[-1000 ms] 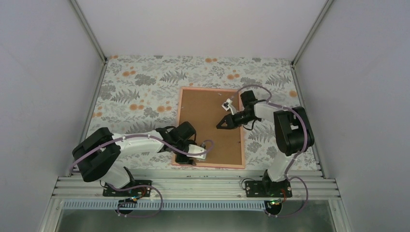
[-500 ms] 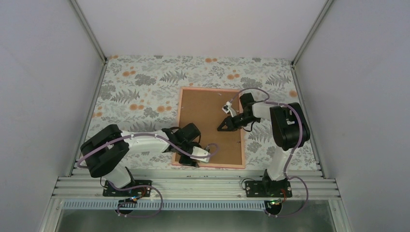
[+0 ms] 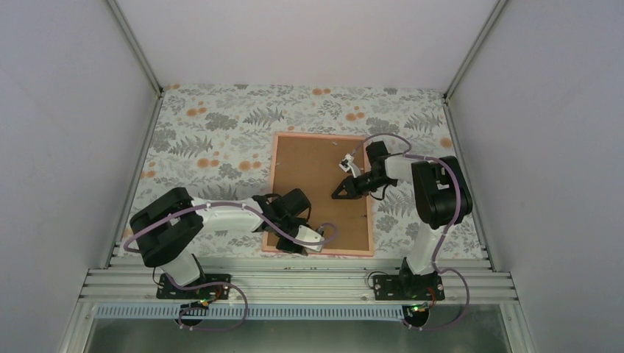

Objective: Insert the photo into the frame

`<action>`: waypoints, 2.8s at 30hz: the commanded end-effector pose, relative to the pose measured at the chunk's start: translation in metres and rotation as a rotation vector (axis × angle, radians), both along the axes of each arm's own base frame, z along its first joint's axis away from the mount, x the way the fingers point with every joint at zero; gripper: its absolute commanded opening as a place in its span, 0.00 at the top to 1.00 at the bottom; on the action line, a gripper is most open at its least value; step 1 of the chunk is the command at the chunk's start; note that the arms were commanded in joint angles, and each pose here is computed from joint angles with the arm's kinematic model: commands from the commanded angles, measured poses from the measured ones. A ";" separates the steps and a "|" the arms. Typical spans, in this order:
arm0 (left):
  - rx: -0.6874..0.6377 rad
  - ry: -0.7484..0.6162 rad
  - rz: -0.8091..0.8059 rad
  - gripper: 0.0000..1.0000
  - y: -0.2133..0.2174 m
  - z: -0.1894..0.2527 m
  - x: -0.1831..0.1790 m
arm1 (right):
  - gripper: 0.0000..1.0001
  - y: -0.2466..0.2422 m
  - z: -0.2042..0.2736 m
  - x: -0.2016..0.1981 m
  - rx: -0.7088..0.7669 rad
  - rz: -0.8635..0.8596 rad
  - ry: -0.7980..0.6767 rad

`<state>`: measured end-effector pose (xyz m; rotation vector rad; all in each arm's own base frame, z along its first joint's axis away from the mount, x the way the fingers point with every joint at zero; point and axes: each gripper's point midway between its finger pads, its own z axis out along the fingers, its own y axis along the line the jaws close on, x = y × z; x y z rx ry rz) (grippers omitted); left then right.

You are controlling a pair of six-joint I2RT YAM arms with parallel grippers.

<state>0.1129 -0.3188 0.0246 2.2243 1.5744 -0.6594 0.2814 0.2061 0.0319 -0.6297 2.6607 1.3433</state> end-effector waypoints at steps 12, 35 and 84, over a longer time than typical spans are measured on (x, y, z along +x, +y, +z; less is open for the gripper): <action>0.176 -0.008 -0.081 0.76 0.036 -0.036 -0.019 | 0.90 -0.008 -0.005 0.001 -0.028 -0.010 -0.043; -0.139 -0.127 0.490 0.16 0.004 0.116 0.144 | 0.72 -0.013 0.110 0.062 0.007 -0.042 -0.436; -0.102 0.022 0.634 0.34 -0.081 -0.018 0.382 | 0.60 -0.113 -0.023 0.141 -0.331 -0.371 -0.196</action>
